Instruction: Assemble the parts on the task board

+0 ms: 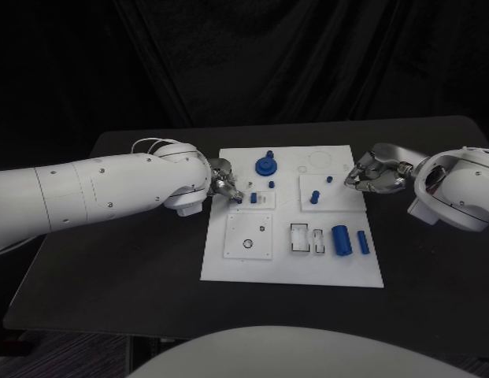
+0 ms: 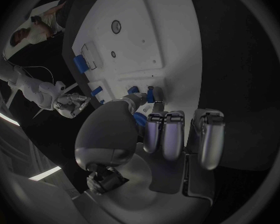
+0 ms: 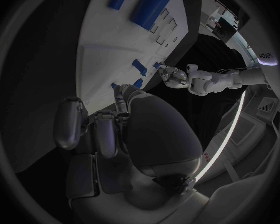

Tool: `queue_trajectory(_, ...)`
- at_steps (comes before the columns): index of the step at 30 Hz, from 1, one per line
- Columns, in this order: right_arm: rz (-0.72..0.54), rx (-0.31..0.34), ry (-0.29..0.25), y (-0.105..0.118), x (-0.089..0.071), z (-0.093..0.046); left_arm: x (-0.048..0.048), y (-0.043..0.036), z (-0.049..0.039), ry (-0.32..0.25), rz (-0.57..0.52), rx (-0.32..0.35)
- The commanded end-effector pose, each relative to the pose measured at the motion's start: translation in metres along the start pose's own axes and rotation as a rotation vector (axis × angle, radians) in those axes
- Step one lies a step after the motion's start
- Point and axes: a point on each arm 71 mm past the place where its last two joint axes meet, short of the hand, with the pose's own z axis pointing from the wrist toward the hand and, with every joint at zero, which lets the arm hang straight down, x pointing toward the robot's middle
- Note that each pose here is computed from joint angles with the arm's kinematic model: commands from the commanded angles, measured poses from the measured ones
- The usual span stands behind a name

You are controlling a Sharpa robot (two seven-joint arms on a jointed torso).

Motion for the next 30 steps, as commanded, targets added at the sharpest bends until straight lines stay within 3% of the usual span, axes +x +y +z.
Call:
queue_trajectory(1,-0.001,0.024,0.01,-0.0026,0.0014,-0.0002,0.0099,0.0015,0.0017,0.039,0.014,0.003)
queue_trajectory(30,-0.003,0.033,0.026,-0.0037,0.0036,0.0002,0.0135,0.0053,-0.0003,0.067,0.027,-0.013)
